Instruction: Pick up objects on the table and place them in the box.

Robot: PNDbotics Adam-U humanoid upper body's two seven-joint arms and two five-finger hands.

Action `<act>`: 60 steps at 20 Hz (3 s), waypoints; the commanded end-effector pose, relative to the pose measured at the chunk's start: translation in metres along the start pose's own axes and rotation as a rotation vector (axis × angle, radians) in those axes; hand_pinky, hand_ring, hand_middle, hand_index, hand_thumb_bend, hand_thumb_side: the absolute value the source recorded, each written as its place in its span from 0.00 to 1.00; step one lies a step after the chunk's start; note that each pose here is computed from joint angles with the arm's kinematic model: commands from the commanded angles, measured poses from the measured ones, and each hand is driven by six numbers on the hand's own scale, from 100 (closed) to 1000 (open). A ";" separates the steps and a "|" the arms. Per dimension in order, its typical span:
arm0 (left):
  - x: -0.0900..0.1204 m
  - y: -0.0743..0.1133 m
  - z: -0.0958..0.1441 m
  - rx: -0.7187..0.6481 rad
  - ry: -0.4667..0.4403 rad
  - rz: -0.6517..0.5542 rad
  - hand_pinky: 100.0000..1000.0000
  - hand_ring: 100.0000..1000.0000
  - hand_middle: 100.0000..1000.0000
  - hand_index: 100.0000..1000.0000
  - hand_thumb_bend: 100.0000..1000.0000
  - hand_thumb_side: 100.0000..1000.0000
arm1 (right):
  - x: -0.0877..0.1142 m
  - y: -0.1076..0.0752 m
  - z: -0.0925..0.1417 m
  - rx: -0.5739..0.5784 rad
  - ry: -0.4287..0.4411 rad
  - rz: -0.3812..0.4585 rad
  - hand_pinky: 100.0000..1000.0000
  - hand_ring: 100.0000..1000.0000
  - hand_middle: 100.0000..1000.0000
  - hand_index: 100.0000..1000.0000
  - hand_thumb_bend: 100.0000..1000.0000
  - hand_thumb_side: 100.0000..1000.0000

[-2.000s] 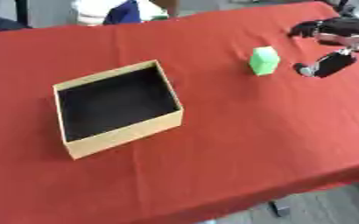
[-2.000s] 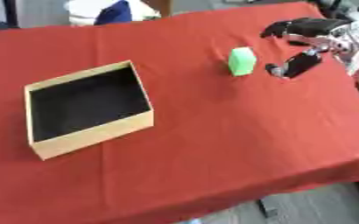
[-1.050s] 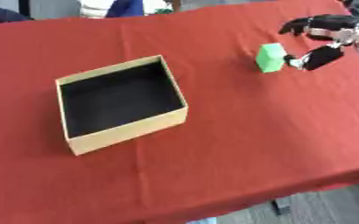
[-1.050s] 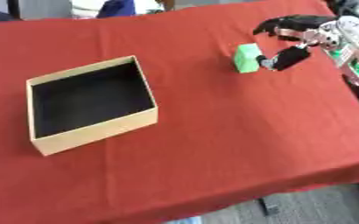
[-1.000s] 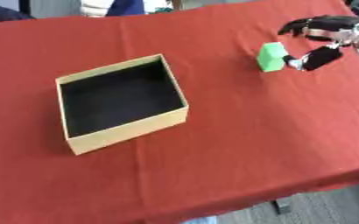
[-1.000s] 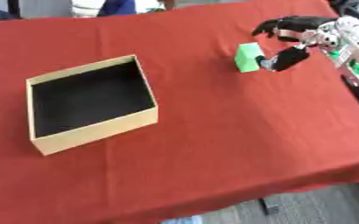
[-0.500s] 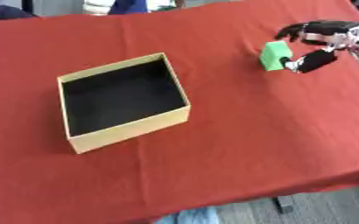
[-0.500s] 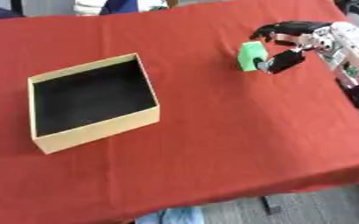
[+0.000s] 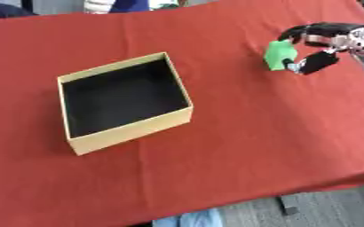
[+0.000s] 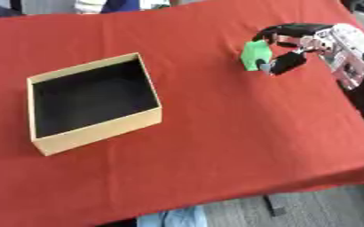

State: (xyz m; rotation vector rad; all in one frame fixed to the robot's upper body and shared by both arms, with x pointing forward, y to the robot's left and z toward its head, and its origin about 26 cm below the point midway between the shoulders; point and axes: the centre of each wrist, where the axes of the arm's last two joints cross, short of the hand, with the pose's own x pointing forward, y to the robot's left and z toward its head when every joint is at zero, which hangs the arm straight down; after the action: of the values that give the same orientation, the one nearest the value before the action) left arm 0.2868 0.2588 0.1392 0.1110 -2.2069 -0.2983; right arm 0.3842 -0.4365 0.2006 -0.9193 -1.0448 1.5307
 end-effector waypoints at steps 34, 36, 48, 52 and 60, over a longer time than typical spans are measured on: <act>0.008 0.003 -0.004 -0.014 -0.035 -0.012 0.66 0.58 0.55 0.62 0.00 0.60 | -0.015 -0.022 0.017 -0.068 0.087 0.084 0.82 0.89 1.00 1.00 0.09 0.49; 0.008 0.002 -0.005 -0.014 -0.036 -0.013 0.66 0.58 0.55 0.62 0.00 0.60 | -0.017 -0.022 0.017 -0.068 0.097 0.085 0.82 0.89 1.00 1.00 0.09 0.49; 0.010 0.001 -0.006 -0.020 -0.044 -0.009 0.66 0.58 0.55 0.62 0.00 0.60 | -0.023 -0.024 0.016 -0.084 0.129 0.091 0.82 0.89 1.00 1.00 0.09 0.47; 0.010 0.001 -0.007 -0.020 -0.047 -0.008 0.66 0.58 0.55 0.62 0.00 0.60 | -0.024 -0.026 0.015 -0.093 0.135 0.089 0.82 0.89 1.00 1.00 0.08 0.46; 0.011 0.000 -0.008 -0.021 -0.052 -0.005 0.66 0.58 0.55 0.62 0.00 0.61 | -0.025 -0.028 0.014 -0.107 0.150 0.088 0.82 0.89 1.00 1.00 0.07 0.45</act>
State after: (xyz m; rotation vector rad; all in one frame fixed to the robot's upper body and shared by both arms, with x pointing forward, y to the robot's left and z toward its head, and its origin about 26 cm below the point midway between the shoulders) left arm 0.2873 0.2557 0.1431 0.0970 -2.2209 -0.3125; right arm 0.3873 -0.4545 0.2161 -1.0961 -0.9939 1.4799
